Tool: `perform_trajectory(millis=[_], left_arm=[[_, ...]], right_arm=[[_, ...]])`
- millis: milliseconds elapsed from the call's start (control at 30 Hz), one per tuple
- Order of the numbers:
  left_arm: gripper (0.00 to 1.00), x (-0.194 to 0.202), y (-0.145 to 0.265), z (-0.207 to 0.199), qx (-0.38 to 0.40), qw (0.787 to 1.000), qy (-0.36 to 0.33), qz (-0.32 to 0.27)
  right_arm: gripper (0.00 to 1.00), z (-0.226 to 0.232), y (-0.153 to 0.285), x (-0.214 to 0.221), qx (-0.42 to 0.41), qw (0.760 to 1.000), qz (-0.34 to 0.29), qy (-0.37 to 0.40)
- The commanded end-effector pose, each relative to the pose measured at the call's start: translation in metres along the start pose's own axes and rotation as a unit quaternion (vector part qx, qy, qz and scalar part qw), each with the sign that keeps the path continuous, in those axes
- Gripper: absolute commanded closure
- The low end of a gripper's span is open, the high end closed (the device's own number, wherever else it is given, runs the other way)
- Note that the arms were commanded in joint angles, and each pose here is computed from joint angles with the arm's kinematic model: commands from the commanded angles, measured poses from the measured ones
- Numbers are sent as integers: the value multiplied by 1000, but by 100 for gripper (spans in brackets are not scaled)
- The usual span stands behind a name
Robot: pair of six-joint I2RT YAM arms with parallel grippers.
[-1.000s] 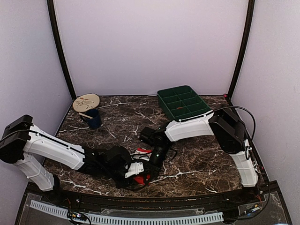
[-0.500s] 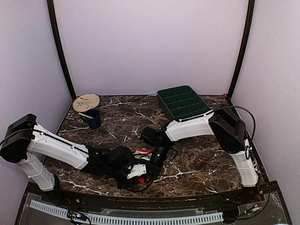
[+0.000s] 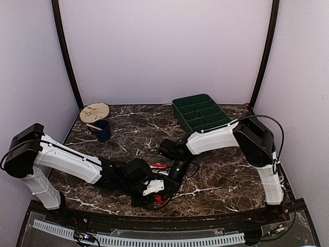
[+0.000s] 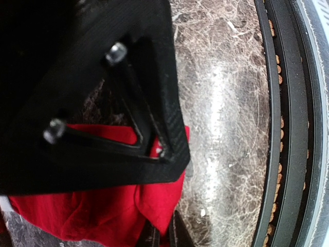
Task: Roll the socks
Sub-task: Roll the sock at the center of the board.
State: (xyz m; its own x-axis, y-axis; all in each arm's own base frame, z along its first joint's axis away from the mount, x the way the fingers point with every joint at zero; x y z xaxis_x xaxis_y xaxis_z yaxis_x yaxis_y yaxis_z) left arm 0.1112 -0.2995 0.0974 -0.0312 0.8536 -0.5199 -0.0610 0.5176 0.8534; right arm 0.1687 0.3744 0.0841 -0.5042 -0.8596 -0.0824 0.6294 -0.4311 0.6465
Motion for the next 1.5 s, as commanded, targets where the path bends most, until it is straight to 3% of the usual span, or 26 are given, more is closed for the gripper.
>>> perform_trajectory(millis=[0,433,767,1167,1467], left_arm=[[100,6,-1,0,28,999,19,26],[100,6,3,15,78,995,66,20],[100,3,9,32,135,985,101,15],[100,1,0,44,291,939,183,33],[100,4,-3,52,334,915,227,24]], right_arm=[[82,1,10,1,17,1000,-25,2],[80,13,28,8,3,997,-83,4],[79,13,51,13,51,985,-165,1],[79,11,71,39,172,955,-243,-12],[79,29,83,67,271,913,-302,33]])
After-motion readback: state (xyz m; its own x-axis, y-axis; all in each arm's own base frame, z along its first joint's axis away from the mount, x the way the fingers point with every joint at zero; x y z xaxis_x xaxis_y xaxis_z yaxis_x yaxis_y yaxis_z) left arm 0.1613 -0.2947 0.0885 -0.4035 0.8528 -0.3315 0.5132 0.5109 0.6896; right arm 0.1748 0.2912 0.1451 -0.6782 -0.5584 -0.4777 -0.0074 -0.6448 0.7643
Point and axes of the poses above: each gripper's point midway between its finger pads, its own y axis back along the fingers, its own z axis along the line the jaws close on, x = y × z, the point moved 9 cm from there along y, back along the fingers, and after that the axes turned 5 degrees about -y, right-handed, at the moved point
